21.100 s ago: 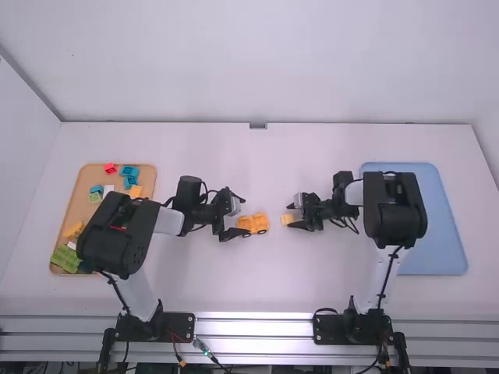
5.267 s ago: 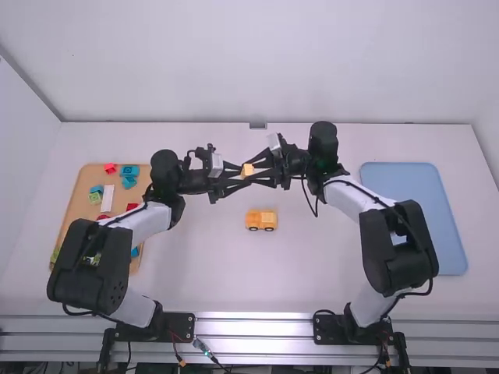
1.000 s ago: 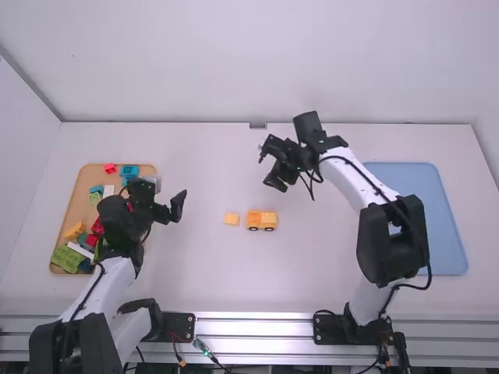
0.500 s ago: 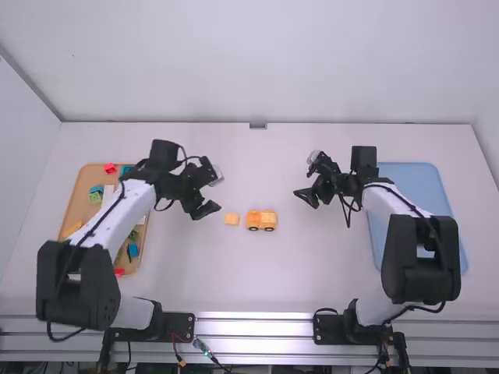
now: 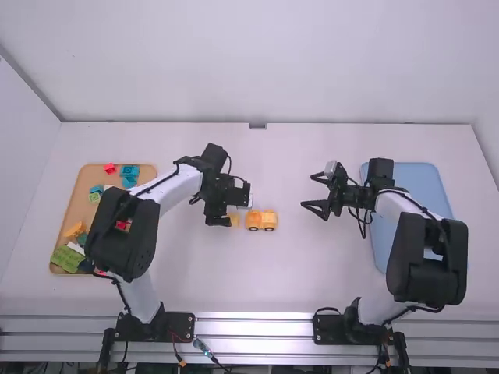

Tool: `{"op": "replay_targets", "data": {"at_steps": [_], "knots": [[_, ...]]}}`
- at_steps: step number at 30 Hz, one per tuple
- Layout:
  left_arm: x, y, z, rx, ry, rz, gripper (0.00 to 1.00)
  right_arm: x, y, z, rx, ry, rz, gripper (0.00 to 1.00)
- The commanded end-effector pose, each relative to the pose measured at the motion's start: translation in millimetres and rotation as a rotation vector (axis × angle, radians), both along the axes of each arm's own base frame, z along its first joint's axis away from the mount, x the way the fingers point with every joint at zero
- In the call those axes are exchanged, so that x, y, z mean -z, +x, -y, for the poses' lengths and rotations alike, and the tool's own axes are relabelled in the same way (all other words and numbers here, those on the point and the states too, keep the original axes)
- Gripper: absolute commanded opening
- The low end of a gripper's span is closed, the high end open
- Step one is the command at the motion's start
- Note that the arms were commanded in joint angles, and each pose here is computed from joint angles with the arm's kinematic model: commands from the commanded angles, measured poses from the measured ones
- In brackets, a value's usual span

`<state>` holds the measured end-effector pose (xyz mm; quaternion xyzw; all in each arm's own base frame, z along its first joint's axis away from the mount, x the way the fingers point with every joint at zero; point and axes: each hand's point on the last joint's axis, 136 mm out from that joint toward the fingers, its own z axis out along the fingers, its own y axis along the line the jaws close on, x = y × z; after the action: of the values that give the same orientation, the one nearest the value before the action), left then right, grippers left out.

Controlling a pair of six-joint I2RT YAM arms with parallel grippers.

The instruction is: Assemble lego blocks to make yellow taxi

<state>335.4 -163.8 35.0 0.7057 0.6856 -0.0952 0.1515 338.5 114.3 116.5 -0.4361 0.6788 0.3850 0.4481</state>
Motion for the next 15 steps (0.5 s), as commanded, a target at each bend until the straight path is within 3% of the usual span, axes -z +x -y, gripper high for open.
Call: {"op": "replay_targets", "data": {"at_steps": [1, 15], "knots": [[11, -6, -4, -0.022, 0.015, -0.014, 0.99, -13, -6.2, -1, -0.025, 0.053, 0.044, 0.99], [36, -11, -1, -0.104, -0.037, -0.007, 0.8, -13, -6.4, -1, -0.029, 0.051, 0.051, 0.99]]}}
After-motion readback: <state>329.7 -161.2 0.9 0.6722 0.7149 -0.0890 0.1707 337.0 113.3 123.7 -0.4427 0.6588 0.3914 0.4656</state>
